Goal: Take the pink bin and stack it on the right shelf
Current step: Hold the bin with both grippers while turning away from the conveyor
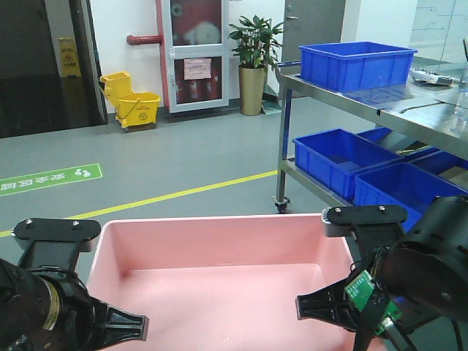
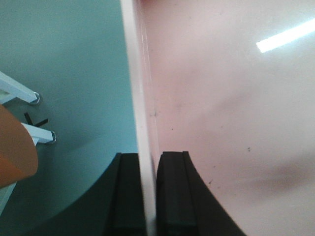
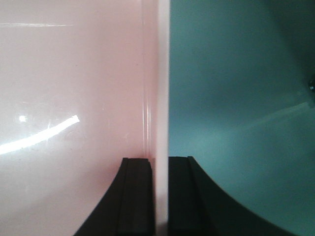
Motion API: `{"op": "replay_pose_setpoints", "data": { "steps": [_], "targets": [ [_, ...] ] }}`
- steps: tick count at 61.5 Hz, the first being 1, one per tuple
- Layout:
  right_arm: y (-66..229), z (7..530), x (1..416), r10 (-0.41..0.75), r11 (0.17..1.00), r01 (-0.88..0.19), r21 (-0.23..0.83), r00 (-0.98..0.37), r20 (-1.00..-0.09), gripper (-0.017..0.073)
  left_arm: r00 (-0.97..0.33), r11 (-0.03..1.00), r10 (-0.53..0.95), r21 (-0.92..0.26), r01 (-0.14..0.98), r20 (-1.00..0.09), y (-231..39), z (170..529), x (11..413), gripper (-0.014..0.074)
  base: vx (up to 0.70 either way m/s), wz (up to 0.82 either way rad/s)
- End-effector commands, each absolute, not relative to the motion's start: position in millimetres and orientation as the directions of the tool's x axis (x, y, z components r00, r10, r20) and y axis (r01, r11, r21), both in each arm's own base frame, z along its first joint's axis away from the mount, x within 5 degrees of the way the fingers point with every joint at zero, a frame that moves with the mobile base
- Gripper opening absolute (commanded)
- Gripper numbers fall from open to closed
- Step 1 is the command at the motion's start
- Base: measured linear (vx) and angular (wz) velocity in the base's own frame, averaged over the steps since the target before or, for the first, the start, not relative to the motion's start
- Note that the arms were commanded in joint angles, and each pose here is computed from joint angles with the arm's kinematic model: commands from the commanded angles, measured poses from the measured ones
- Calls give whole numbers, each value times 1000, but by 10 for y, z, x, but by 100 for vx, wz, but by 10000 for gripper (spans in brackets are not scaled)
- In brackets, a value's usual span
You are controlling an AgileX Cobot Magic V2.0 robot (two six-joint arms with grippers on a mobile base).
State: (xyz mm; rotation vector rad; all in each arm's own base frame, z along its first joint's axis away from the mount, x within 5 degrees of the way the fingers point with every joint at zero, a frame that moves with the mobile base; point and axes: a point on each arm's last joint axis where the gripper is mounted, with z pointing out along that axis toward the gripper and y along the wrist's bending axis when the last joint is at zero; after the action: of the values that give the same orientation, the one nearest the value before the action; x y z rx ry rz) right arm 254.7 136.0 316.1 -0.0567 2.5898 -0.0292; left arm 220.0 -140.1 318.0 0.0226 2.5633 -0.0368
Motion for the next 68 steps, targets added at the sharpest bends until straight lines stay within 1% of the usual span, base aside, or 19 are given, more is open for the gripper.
{"op": "replay_pose_setpoints", "data": {
  "steps": [1, 68],
  "targets": [
    [1300, 3374, 2557, -74, 997, -51, -55, -786, -614, -6, -778, 998, 12, -45, 52, -629, -1391, 3380, 2189, 94, 28, 0],
    [1300, 3374, 2557, -74, 997, -51, -55, -786, -614, -6, -778, 998, 12, -43, 51, -628, -1390, 3380, 2188, 94, 35, 0]
  ]
}}
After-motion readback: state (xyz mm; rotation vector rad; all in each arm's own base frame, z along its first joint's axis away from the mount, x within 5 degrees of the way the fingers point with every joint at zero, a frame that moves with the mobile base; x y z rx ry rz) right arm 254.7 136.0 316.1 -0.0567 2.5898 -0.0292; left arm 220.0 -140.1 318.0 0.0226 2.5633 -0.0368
